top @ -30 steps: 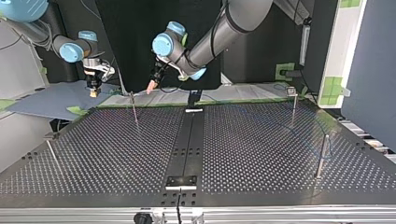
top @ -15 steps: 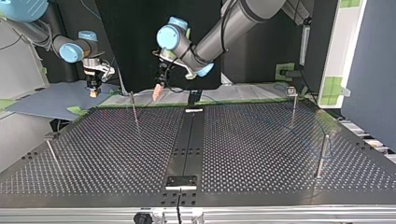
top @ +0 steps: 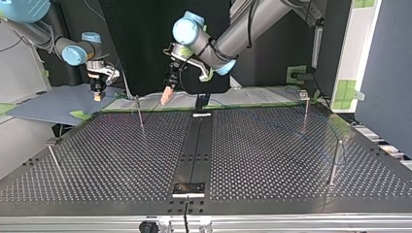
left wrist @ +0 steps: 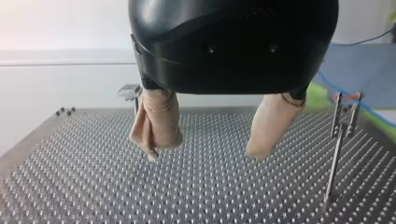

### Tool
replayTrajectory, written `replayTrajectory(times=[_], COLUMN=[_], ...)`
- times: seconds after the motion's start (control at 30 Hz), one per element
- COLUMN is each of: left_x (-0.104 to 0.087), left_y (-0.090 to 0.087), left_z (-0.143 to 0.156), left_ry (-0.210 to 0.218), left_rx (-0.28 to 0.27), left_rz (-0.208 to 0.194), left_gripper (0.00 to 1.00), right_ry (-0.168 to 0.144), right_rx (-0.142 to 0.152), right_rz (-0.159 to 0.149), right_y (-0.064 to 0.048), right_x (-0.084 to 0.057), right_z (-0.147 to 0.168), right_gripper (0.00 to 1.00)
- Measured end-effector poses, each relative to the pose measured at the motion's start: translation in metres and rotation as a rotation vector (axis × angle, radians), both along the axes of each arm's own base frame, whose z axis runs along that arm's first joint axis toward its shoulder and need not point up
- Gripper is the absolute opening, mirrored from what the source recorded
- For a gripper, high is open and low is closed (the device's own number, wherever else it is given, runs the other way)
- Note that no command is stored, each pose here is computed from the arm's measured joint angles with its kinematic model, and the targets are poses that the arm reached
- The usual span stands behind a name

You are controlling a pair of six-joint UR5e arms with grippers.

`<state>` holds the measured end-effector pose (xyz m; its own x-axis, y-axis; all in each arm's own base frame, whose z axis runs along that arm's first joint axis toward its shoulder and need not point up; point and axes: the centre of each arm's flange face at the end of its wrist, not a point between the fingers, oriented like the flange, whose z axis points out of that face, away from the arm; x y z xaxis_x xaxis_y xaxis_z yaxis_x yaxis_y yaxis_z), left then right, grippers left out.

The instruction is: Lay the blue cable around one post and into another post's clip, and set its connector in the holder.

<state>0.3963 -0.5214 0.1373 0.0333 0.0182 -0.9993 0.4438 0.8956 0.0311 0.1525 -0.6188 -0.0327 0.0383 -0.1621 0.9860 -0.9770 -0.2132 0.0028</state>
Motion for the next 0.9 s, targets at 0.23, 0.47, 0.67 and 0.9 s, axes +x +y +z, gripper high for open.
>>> replayTrajectory(times=[0.23,0.47,0.67,0.9], left_x=[-0.019,-0.026,-0.020,-0.011], left_y=[0.017,0.045,0.087,0.130], left_z=[0.015,0.027,0.037,0.052], left_ry=[-0.007,0.024,0.075,0.087], left_rx=[0.082,0.083,0.049,-0.030], left_rz=[-0.063,-0.050,0.053,0.118], left_gripper=[1.00,1.00,1.00,1.00], right_ry=[0.000,0.000,-0.004,-0.007], right_rx=[-0.001,-0.002,0.000,0.001], right_rz=[0.000,0.000,-0.001,0.000], right_y=[0.000,0.000,0.000,0.000], right_x=[0.000,0.000,0.000,0.001], right_z=[0.000,0.000,-0.001,-0.002], right_gripper=[0.00,0.00,0.00,0.00])
